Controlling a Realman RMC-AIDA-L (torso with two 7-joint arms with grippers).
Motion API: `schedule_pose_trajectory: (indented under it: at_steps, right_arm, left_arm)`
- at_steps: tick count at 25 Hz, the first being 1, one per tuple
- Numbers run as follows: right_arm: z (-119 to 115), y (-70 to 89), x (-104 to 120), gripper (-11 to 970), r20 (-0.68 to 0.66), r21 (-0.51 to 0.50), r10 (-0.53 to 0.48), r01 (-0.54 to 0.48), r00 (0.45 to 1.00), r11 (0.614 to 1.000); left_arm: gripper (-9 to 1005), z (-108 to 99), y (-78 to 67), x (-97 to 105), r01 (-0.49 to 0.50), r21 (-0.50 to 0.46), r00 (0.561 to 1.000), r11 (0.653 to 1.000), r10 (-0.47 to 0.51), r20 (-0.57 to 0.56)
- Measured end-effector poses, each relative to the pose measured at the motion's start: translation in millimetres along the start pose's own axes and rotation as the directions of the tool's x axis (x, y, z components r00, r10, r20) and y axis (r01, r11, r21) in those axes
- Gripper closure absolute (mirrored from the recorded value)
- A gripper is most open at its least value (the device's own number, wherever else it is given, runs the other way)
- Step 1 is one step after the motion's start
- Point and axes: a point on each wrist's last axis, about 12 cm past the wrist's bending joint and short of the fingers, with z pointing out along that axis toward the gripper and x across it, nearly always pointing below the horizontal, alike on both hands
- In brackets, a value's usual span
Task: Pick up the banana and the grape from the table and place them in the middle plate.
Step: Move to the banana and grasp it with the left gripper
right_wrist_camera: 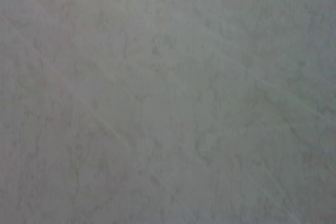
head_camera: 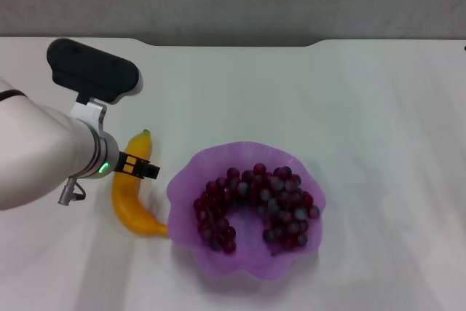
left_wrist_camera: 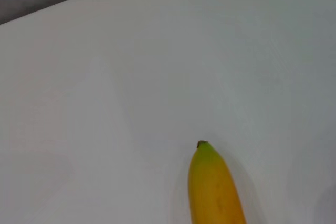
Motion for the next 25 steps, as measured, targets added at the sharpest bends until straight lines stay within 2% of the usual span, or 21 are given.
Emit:
schedule_pose_trajectory:
  at_steps: [17,25]
  right_arm:
    - [0.0,2.3,0.5,56,-0.002,-0.009,0.019,-0.019,1.0,1.0]
    - [-0.3,1.5,0.6,56,-0.003,-0.008,0.027,-0.027,1.0,1.0]
  left_arm:
    - [101,15.7,4.1,7.3,0.021,-0.017,0.999,1.0,-0.021,-0.034]
    - [113,17.0,4.2,8.1,0.027,-0.017,0.999,0.999,-0.028,-0.038]
